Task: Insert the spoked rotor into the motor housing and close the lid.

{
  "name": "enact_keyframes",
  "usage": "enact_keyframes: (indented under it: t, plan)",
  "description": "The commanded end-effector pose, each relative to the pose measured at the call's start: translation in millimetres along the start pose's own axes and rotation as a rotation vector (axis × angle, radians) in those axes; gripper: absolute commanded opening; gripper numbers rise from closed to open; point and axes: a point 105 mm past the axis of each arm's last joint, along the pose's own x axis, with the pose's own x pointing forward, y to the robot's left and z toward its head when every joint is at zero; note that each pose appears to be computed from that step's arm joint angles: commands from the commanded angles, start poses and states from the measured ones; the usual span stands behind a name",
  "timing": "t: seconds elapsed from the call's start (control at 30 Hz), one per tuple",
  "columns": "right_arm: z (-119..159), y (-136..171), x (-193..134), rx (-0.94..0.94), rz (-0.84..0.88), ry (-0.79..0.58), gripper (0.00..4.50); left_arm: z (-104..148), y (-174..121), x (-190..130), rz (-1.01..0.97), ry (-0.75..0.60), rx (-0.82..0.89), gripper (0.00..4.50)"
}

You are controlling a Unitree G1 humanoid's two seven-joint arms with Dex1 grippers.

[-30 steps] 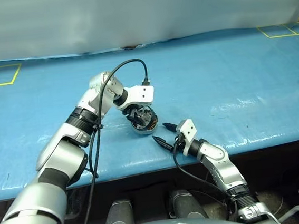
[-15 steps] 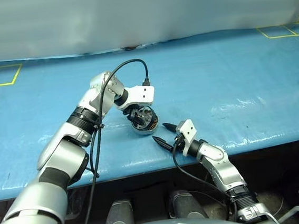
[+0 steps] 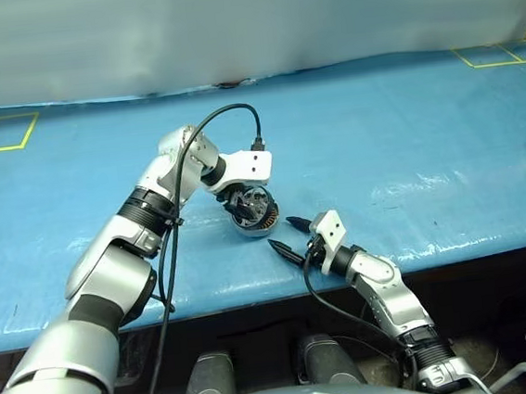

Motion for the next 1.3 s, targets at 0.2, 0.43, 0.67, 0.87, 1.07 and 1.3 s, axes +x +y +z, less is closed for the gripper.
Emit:
enact_keyframes:
  t: [0.2, 0.43, 0.67, 0.87, 1.07, 1.3]
  plan:
    - [-5.5, 7.5, 0.8, 0.015, 0.015, 0.014, 3.76, 11.7, 6.7, -5.9, 0.021, -0.025, 0.032, 3.41]
    - [-6.6, 7.9, 0.8, 0.018, 0.014, 0.015, 3.76, 8.7, 4.5, -5.7, 0.009, -0.013, 0.033, 3.41]
    - [-6.9, 8.2, 0.6, 0.020, 0.014, 0.015, 3.76, 7.4, 3.1, -5.1, 0.001, -0.008, 0.033, 3.41]
    - [-7.3, 9.0, 0.5, 0.020, 0.014, 0.017, 3.76, 7.6, 2.6, -5.2, 0.001, -0.016, 0.029, 3.41]
    - [-6.9, 8.2, 0.1, 0.018, 0.015, 0.018, 3.76, 10.6, 4.3, -6.9, 0.010, -0.035, 0.019, 3.41]
    - [-6.8, 7.5, -0.2, 0.016, 0.016, 0.020, 3.76, 15.5, 4.8, -9.0, 0.014, -0.058, 0.017, 3.41]
